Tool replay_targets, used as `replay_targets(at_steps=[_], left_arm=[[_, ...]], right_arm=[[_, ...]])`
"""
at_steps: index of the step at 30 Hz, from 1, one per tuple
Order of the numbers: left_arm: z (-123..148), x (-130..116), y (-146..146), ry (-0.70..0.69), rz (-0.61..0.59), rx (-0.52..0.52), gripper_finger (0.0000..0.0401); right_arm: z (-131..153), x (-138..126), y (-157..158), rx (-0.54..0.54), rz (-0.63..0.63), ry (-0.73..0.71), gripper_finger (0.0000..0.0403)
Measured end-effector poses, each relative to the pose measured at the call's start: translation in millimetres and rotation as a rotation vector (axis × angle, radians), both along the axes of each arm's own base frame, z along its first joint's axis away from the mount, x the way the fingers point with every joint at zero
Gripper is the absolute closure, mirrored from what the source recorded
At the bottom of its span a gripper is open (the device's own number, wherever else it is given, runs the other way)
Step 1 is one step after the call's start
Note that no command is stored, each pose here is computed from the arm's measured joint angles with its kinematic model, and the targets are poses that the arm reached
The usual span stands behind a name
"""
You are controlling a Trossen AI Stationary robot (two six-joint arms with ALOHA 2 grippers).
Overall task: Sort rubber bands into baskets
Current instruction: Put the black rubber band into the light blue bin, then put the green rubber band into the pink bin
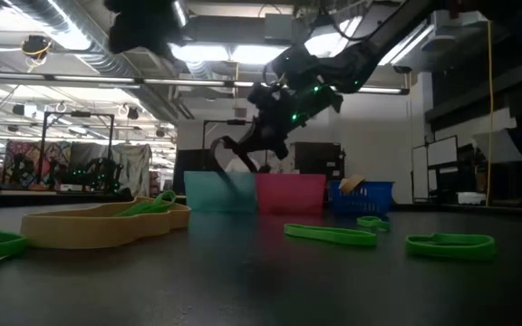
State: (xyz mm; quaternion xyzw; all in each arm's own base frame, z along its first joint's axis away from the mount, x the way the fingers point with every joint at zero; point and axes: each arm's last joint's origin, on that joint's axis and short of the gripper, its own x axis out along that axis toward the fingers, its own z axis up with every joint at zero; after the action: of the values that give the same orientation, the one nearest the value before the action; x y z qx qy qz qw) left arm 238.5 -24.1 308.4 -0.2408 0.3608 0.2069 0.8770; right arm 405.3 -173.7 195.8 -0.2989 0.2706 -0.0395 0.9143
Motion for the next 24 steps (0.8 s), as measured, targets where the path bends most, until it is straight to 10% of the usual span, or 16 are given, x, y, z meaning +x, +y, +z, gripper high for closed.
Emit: replay_targets(at_steps=[7, 15, 24], left_arm=[[-14, -22, -10, 0.2, 0.233, -0.234, 0.0257], [-46, -42, -35, 0.351, 0.43, -0.388, 0.0257], [-92, -69, -54, 0.529, 0.562, -0.448, 0.0257]], right_arm=[[-14, 2, -1, 0.011, -0.005, 0.032, 0.039], [-13, 2, -2, -0.01, -0.053, 0.043, 0.0293], [-14, 1, -4, -0.038, -0.113, 0.062, 0.024]])
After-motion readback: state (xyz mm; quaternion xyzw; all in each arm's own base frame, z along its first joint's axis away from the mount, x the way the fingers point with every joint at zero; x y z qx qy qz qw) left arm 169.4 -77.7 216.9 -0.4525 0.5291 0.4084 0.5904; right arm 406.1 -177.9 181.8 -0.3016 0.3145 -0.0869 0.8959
